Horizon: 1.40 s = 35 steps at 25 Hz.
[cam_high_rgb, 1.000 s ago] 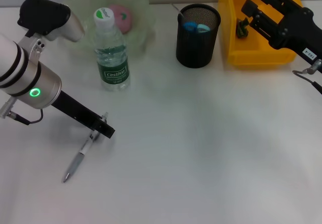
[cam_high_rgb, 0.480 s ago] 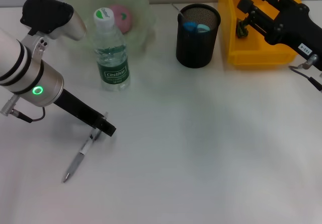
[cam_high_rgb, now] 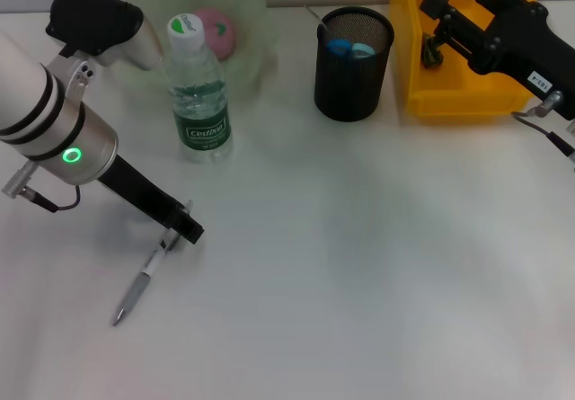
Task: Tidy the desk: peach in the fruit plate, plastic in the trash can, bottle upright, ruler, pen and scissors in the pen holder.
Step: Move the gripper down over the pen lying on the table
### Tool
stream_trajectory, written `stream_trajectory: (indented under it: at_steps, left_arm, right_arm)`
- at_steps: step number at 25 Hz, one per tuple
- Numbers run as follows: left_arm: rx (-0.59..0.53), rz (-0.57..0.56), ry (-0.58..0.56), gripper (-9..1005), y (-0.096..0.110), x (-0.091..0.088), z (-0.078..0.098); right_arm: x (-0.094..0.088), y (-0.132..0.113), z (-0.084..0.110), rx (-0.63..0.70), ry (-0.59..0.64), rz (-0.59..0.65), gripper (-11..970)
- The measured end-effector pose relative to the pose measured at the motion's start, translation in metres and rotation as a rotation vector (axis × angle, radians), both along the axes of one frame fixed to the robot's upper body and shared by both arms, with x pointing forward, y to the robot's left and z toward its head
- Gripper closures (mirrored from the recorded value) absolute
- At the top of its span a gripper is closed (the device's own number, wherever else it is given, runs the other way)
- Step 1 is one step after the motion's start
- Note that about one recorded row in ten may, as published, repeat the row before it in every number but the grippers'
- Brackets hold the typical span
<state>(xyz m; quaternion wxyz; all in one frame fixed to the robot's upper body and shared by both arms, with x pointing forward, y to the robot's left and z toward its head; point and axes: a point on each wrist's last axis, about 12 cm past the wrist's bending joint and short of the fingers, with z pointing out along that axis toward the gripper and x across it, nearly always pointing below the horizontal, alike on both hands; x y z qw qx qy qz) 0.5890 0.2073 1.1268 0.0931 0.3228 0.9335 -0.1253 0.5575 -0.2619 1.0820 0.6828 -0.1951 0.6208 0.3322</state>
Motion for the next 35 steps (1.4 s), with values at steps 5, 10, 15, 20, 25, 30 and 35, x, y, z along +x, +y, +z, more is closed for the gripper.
stream_trajectory:
  at_steps: [5, 10, 15, 20, 25, 30, 35]
  left_arm:
    - [0.011, -0.010, 0.008, 271, -0.0029, 0.0018, 0.0006]
    - [0.034, -0.007, 0.004, 271, -0.0019, 0.0032, 0.0010]
    - [0.051, -0.002, 0.004, 270, -0.0011, 0.0038, 0.0010]
    - [0.057, -0.014, 0.021, 270, -0.0025, 0.0019, 0.0011]
    - [0.063, -0.022, 0.022, 271, -0.0050, 0.0019, 0.0018]
    - [0.069, -0.026, 0.023, 273, -0.0062, 0.0017, 0.0016]
    - [0.074, -0.030, 0.035, 274, -0.0071, 0.0009, -0.0002]
  right_arm:
    - [0.0015, 0.0008, 0.0001, -0.005, 0.003, -0.001, 355]
    - [0.0019, 0.0003, 0.0005, -0.003, 0.001, -0.005, 355]
    - [0.0019, 0.0001, 0.0005, -0.002, 0.001, -0.005, 355]
    - [0.0020, 0.0004, 0.0002, -0.002, 0.003, -0.007, 355]
    - [0.0029, 0.0008, -0.0001, -0.006, 0.007, -0.010, 355]
    - [0.0031, 0.0009, -0.0001, -0.006, 0.007, -0.010, 355]
    - [0.0033, 0.0008, 0.0000, -0.006, 0.007, -0.012, 356]
